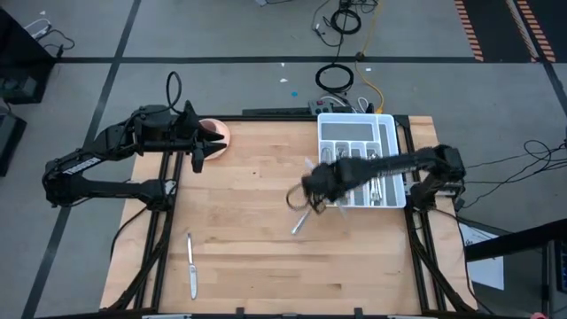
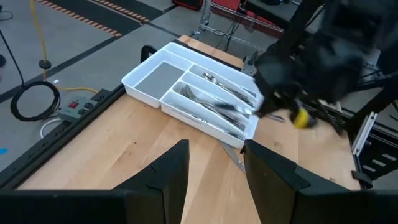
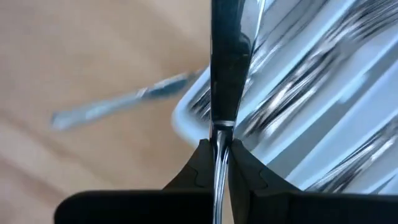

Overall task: Sort silverware
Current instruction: Put the silver knife into the white silverware tray

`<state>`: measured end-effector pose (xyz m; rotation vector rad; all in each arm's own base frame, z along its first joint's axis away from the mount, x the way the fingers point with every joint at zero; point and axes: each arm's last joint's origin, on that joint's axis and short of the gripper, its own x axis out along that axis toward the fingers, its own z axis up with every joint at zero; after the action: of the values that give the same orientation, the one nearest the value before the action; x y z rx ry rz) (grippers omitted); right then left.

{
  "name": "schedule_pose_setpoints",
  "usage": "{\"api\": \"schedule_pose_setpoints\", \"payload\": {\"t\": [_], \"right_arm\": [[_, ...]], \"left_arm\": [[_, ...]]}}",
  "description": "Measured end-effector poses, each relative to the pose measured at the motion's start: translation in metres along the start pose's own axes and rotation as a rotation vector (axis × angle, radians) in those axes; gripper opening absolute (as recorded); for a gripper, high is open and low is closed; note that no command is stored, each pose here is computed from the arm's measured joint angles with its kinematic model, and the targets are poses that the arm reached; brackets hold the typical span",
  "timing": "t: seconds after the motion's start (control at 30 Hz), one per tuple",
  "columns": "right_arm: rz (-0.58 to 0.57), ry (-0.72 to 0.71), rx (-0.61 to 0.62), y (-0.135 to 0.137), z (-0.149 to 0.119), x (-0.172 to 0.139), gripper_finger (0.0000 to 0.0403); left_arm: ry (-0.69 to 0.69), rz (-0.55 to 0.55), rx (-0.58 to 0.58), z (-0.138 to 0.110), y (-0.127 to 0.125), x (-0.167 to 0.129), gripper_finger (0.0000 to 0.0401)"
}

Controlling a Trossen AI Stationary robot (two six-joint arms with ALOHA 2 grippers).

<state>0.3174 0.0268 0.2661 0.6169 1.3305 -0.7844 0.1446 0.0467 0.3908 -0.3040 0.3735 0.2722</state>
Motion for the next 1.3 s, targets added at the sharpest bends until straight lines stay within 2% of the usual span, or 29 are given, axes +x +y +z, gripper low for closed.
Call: {"api": "schedule_pose_setpoints", "payload": {"t": [0.3,0.5,0.6,0.73,0.83,1.03,1.3], "right_arm": [[0.01,-0.04,0.179,-0.057,0.071,0.008,0.0],[0.071,-0.067,0.323,-0.07,0.092,0.022,0.0],[0.085,-0.069,0.351,-0.07,0.092,0.031,0.0],[0.084,0.014,0.381,-0.072,0.08,0.053,0.0],[0.133,0.059,0.397,-0.07,0.073,0.07,0.0],[0.21,0.033,0.448,-0.064,0.067,0.092,0.0],[0.168,0.064,0.466,-0.072,0.06,0.105,0.0]], "left_arm": [[0.0,0.0,0.0,0.0,0.0,0.0,0.0158],[0.001,0.0,0.0,0.0,0.0,0.0,0.0158],[0.003,0.001,-0.001,0.0,0.0,0.0,0.0158],[0.018,0.004,-0.004,-0.002,0.0,0.0,0.0158],[0.032,0.007,-0.005,-0.003,0.001,0.0,0.0158],[0.038,0.009,-0.006,-0.004,0.001,0.0,0.0158],[0.054,0.012,-0.008,-0.005,0.001,0.0,0.0158]]}}
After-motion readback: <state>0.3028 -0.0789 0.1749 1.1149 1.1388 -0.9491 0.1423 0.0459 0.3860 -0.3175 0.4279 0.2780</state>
